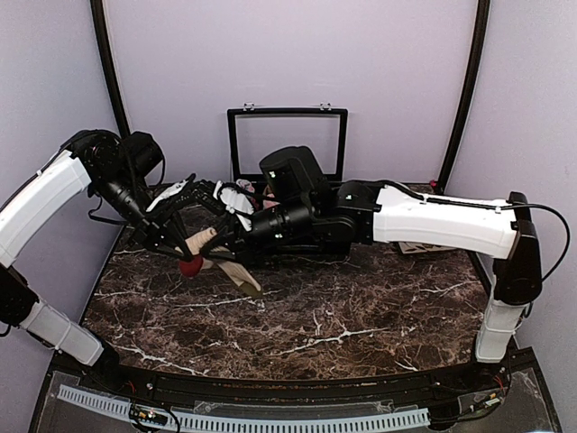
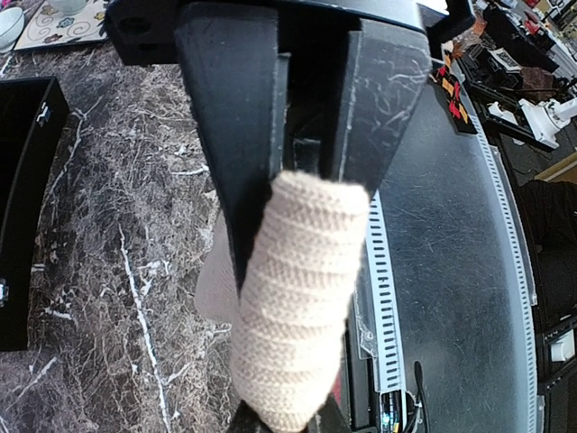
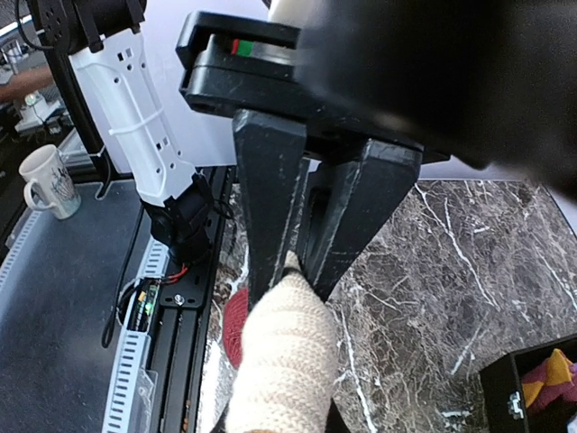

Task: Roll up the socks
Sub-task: Pass from the left arm to the right

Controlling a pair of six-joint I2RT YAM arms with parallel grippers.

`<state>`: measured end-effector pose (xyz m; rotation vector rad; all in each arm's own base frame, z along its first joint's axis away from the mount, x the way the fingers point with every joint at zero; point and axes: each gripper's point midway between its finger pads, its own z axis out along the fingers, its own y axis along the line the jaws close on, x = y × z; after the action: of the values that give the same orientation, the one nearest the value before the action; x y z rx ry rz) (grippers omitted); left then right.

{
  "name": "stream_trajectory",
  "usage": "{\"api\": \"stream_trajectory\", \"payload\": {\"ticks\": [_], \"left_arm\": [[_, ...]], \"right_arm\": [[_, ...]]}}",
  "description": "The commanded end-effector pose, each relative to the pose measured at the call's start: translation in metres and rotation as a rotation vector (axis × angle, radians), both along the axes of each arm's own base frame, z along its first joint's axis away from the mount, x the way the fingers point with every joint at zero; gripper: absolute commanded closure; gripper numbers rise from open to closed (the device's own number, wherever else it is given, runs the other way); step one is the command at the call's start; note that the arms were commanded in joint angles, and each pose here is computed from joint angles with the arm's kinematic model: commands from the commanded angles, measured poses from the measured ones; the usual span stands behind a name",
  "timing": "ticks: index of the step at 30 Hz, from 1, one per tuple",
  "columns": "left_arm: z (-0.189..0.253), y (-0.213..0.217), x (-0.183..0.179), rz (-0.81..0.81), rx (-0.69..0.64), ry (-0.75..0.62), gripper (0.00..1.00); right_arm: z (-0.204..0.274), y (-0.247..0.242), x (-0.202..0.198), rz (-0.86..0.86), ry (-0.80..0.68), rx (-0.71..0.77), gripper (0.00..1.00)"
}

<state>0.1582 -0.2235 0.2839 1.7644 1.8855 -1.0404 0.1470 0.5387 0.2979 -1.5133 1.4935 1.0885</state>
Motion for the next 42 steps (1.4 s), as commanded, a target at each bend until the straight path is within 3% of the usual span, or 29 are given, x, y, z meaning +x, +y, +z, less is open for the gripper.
{"api": "stream_trajectory", "payload": {"ticks": [1, 3, 5, 10, 11, 18, 23, 26, 37, 39, 42], "left_arm": [[0.005, 0.0, 0.005, 0.037, -0.015, -0.04, 0.93], [0.006, -0.001, 0.016, 0.074, -0.01, -0.093, 0.86], [0.007, 0.0, 0.039, 0.155, 0.01, -0.191, 0.72], [0.015, 0.009, 0.073, 0.298, 0.036, -0.37, 0.56], [0.015, 0.011, 0.075, 0.304, 0.037, -0.393, 0.44], [0.023, 0.012, 0.046, 0.164, -0.035, -0.48, 0.29], [0.015, 0.014, 0.051, 0.165, 0.001, -0.525, 0.3], [0.015, 0.019, 0.065, 0.222, 0.029, -0.656, 0.31], [0.046, 0.018, 0.096, 0.34, 0.046, -0.892, 0.45], [0.043, 0.015, 0.093, 0.318, 0.056, -0.899, 0.51], [0.034, 0.018, 0.097, 0.315, 0.097, -0.912, 0.69]], "right_arm": [[0.013, 0.003, -0.003, -0.035, -0.027, 0.033, 1.0], [0.008, 0.006, -0.002, -0.061, -0.029, 0.034, 1.0], [0.005, 0.008, 0.011, -0.15, -0.031, 0.043, 1.0], [0.005, 0.004, 0.042, -0.366, 0.018, 0.095, 1.0], [0.008, 0.003, 0.045, -0.388, 0.028, 0.114, 1.0], [0.018, 0.017, 0.034, -0.334, 0.064, 0.182, 1.0], [0.024, 0.025, 0.037, -0.359, 0.103, 0.204, 1.0], [0.033, 0.028, 0.039, -0.382, 0.131, 0.239, 1.0], [0.031, 0.047, 0.035, -0.393, 0.305, 0.303, 1.0], [0.031, 0.048, 0.035, -0.396, 0.326, 0.309, 1.0], [0.031, 0.051, 0.032, -0.378, 0.351, 0.314, 1.0]]}}
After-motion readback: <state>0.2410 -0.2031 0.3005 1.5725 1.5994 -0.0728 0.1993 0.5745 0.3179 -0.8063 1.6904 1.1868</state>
